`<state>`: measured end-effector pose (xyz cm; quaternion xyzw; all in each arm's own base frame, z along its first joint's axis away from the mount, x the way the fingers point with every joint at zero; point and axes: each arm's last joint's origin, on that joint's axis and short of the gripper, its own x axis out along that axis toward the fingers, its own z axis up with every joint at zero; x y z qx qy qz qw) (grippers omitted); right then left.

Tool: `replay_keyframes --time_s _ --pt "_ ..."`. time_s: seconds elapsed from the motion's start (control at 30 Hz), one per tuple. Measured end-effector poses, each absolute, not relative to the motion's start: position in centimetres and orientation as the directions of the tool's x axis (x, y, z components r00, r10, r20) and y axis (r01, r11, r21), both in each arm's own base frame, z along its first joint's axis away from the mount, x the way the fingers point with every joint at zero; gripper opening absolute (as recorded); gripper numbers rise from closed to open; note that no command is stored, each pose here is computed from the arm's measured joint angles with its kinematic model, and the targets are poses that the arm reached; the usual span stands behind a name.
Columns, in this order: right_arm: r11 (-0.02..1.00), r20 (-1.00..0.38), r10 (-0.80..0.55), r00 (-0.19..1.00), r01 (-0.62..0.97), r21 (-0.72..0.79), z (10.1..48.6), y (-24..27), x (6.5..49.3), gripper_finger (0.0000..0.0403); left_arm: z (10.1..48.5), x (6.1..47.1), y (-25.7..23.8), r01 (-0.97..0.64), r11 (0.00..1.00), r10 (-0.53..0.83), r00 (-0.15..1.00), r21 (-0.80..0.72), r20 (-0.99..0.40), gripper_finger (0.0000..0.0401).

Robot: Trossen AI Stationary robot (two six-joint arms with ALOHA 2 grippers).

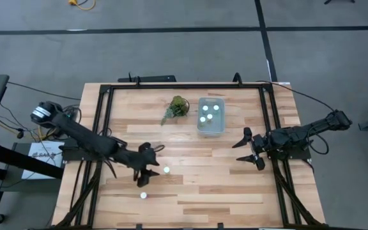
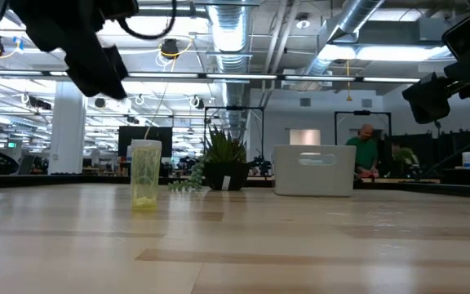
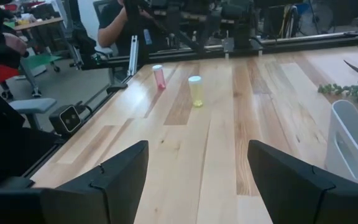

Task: Pick and place pill bottles into a basket
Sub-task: Put the yellow pill bottle into the gray bin

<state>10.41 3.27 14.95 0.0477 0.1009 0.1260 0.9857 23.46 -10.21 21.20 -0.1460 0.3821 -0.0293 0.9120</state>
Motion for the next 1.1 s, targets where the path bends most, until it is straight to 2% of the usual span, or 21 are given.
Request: replay_keyframes --time_s 0.37,0.63,0.97,1.1 --pt "0.964 -0.187 0.257 0.948 -0.238 0.12 14.9 3.3 10.4 0.027 19.0 26.7 -11.6 -0.08 0.982 -0.095 0.57 -0.171 -0.816 0.0199" --pt "0.964 -0.187 0.257 0.948 -0.238 0.12 14.9 3.3 10.4 0.027 18.3 27.2 -11.2 -0.134 0.988 0.013 0.582 -0.08 -0.813 0.0199" --pt "0.964 -0.187 0.257 0.948 -0.238 0.12 14.9 3.3 10.4 0.027 17.7 28.2 -10.9 -0.078 0.985 -0.082 0.575 -0.154 -0.814 0.0199" --pt "0.964 -0.187 0.257 0.948 -0.238 0.119 14.9 3.3 10.4 0.027 17.7 28.3 -10.8 -0.073 0.987 -0.071 0.584 -0.14 -0.809 0.0199"
